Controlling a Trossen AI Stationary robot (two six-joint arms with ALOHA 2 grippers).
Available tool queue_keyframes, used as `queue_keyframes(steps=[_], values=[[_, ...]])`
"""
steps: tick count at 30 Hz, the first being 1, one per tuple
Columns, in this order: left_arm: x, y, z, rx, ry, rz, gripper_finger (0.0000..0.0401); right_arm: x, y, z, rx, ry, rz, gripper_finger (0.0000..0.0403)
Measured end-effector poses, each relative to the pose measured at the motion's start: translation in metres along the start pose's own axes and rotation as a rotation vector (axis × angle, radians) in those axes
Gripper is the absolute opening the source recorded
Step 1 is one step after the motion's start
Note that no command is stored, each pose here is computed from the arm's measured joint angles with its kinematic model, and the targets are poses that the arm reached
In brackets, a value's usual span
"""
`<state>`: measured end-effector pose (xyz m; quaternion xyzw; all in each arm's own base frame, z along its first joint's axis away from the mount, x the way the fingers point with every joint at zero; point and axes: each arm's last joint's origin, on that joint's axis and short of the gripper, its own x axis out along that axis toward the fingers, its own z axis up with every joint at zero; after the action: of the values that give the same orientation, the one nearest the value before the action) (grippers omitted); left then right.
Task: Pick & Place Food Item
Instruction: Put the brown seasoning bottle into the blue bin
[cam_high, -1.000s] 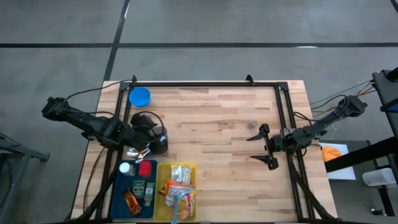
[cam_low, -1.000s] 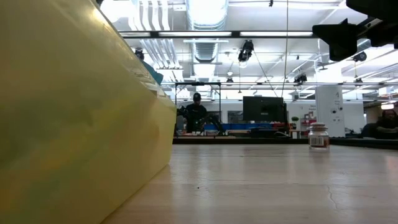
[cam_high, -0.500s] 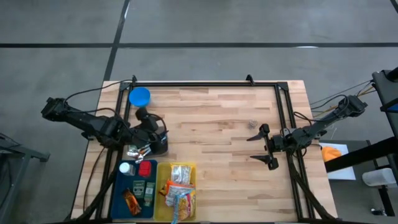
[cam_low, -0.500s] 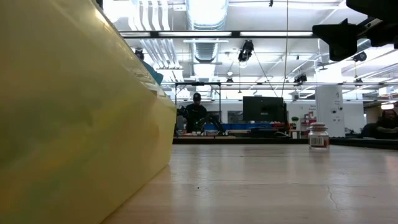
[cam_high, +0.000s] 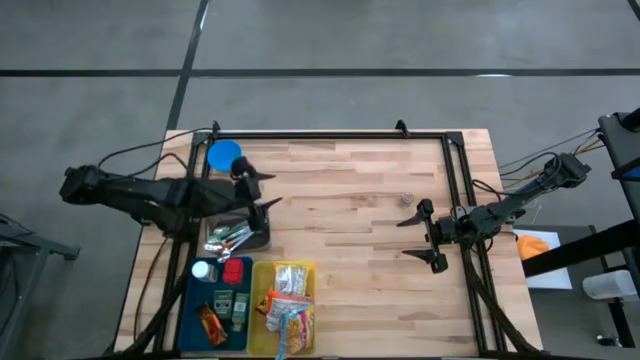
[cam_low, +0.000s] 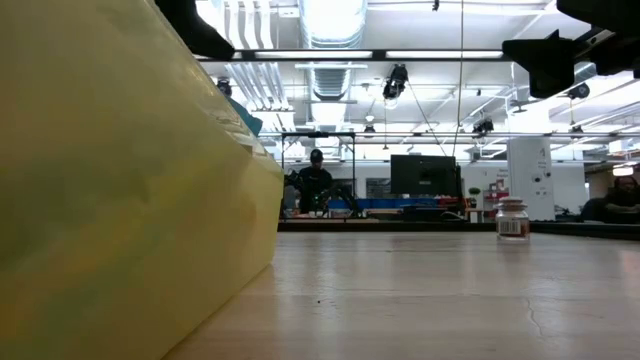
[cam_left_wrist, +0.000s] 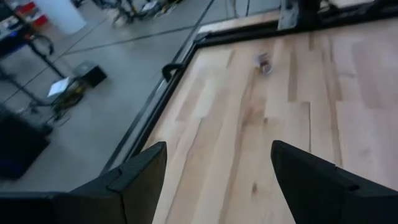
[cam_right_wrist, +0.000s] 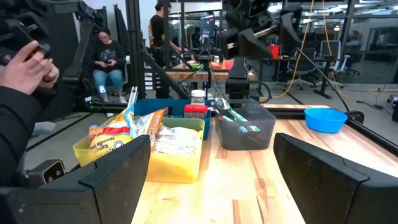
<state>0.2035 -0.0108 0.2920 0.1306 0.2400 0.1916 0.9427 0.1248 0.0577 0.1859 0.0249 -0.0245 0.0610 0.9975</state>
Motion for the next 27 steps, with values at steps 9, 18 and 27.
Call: queue_keyframes(steps=[9,18,27], values=[[-0.002,0.021,-0.029,-0.062,-0.123,-0.056,0.0290,0.000,0.000,0.000,0.000,-0.001,0.000,0.0338],[-0.025,0.026,-0.065,-0.127,-0.281,-0.031,0.0290,0.000,0.000,0.000,0.000,0.000,0.000,0.0338],[-0.036,0.033,-0.060,-0.245,-0.143,-0.046,0.0290,0.000,0.000,0.000,0.000,0.000,0.000,0.0338]])
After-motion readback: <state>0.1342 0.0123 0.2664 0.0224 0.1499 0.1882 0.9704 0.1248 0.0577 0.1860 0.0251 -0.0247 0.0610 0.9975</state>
